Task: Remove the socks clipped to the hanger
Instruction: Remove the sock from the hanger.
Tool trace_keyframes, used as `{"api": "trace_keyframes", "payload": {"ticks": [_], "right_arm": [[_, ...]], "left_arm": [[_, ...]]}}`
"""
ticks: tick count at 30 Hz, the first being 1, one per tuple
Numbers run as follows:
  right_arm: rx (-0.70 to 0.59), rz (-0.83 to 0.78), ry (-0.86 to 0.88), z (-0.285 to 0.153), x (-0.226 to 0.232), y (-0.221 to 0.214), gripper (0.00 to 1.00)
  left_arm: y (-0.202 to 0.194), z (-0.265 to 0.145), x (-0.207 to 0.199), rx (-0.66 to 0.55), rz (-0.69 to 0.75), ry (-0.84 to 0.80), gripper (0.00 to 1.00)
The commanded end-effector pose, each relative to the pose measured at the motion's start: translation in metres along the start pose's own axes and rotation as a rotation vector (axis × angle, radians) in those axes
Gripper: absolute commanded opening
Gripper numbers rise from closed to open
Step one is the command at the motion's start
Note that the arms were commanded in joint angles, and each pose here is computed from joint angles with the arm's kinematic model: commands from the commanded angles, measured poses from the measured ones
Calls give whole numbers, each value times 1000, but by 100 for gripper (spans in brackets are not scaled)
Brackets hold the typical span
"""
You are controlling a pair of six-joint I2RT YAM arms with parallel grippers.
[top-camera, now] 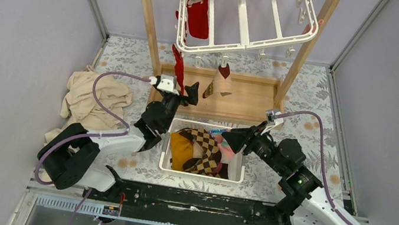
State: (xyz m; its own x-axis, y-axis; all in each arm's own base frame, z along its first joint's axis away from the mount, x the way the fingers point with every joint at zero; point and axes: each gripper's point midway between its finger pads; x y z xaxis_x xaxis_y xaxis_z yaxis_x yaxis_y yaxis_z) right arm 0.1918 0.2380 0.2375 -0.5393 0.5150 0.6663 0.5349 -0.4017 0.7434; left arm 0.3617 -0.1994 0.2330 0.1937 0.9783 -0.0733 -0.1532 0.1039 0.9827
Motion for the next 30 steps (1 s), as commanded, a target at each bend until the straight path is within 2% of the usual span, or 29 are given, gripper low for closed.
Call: {"api": "trace_keyframes", "payload": {"ticks": [1,2,3,7,9,11,20,25,30], "right_arm": [[-25,15,58,1,14,6,59],[-23,16,54,1,12,5,59],[-23,18,52,1,11,5,59],[-18,26,54,3,11,3,59],[-13,27,59,5,11,1,59],[-6,29,60,9,10,-1,59],[29,16,101,29,13,-8,57],[5,1,135,42,21,0,54],[-20,-34,181,58,35,9,56]], "left_arm": [[40,22,5,-124,-45,8,98],[39,26,7,-121,-42,16,98],[39,28,10,-118,-41,23,93],[43,29,8,-99,-53,-9,48],[45,27,3,-80,-54,-40,31],[45,27,-3,-46,-52,-68,22],[50,13,-20,97,-69,-170,20],[53,7,-28,177,-106,-207,20],[53,-5,-34,253,-165,-233,21]]}}
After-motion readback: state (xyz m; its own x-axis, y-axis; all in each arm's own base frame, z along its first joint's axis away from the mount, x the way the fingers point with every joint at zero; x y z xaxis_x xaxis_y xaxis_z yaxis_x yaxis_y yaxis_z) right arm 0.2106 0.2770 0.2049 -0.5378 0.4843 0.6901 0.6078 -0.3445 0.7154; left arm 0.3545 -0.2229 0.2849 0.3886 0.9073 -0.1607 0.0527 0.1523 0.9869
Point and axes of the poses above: each gripper's point midway between its finger pads, its own z axis out along the fingers, its own x axis along the line the jaws close on, y = z × x, and after that the axes turned 8 degrees about z, right-handed
